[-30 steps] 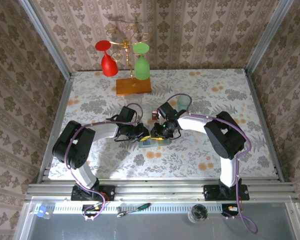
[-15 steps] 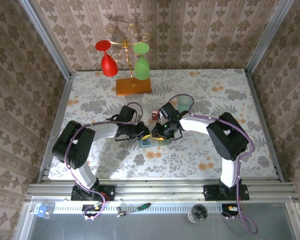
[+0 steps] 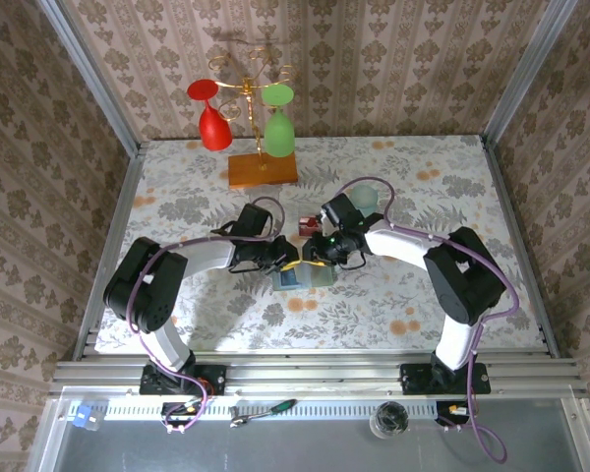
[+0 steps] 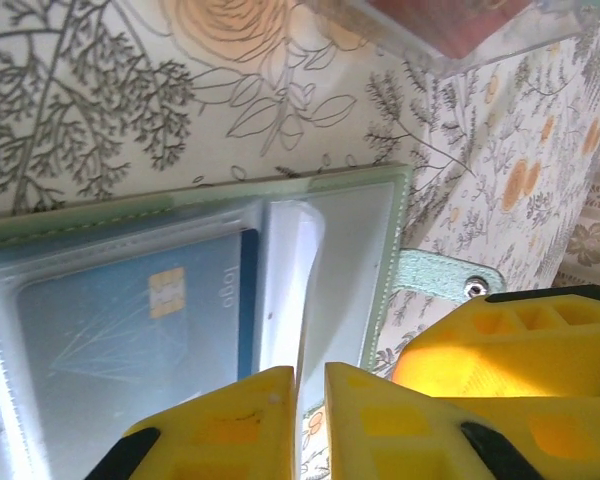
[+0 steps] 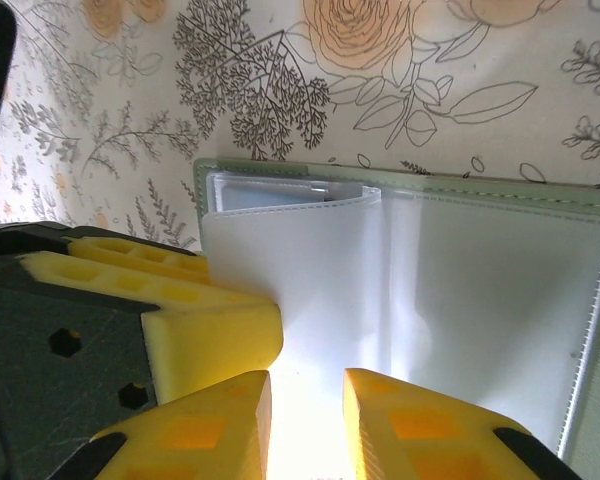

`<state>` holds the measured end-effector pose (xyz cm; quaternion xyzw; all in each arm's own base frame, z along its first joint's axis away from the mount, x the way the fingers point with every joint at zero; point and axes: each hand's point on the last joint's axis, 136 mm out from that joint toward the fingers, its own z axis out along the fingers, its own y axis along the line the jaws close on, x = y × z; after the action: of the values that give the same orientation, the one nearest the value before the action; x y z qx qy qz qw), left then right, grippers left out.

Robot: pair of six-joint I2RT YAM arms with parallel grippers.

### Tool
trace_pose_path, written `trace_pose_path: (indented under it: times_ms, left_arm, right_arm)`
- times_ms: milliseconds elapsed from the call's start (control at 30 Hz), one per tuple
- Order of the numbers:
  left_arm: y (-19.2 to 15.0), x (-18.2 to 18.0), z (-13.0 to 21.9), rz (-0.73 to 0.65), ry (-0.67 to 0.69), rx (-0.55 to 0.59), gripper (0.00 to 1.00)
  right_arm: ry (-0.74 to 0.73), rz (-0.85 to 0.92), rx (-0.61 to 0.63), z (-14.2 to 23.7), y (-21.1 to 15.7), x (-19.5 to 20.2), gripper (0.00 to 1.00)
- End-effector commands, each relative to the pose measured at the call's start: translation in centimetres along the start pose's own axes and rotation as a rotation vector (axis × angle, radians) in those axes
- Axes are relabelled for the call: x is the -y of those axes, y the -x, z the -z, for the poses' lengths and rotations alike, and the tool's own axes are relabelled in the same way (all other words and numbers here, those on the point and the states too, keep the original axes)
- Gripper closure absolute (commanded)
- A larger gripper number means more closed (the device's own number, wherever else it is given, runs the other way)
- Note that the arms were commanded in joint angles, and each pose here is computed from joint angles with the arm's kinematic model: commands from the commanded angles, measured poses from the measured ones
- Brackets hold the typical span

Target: Take the credit cards out of the card holder

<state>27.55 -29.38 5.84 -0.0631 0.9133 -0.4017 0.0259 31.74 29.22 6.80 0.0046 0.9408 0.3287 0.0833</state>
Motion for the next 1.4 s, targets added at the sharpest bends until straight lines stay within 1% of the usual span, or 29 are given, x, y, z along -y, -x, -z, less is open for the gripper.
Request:
trace_pose_path:
  times_ms: [0,133,267,533,833,1167,1367]
  left_arm:
    - [-0.1,1.0,-0.1,0.005,-0.009,-0.023,0.83]
    - [-0.1,1.6,-0.5,-0.005,-0.012,-0.032,0.80]
    - [-0.1,2.3,-1.1,-0.017,-0.015,-0.044,0.74]
    - [-0.1,3.2,-2.5,-0.033,-0.018,-0.068,0.67]
    - [0.0,3.5,-3.3,-0.035,-0.021,-0.081,0.64]
    - [0.1,3.2,-3.7,-0.031,-0.023,-0.087,0.58]
    - [0.3,3.3,-3.9,-0.031,-0.030,-0.083,0.58]
  right_arm:
    - [-0.005,0.001,0.032,1.2,0.2,0.2,0.74]
    - [-0.009,0.003,0.054,2.0,0.5,0.4,0.74]
    - [-0.027,0.004,0.083,3.0,0.7,0.9,0.74]
    - [-0.052,-0.004,0.131,4.8,1.0,2.0,0.74]
    - [-0.052,-0.015,0.132,5.1,0.8,2.4,0.73]
    - [-0.051,-0.024,0.130,5.2,0.7,2.4,0.72]
    - [-0.058,-0.024,0.127,5.3,0.5,2.6,0.72]
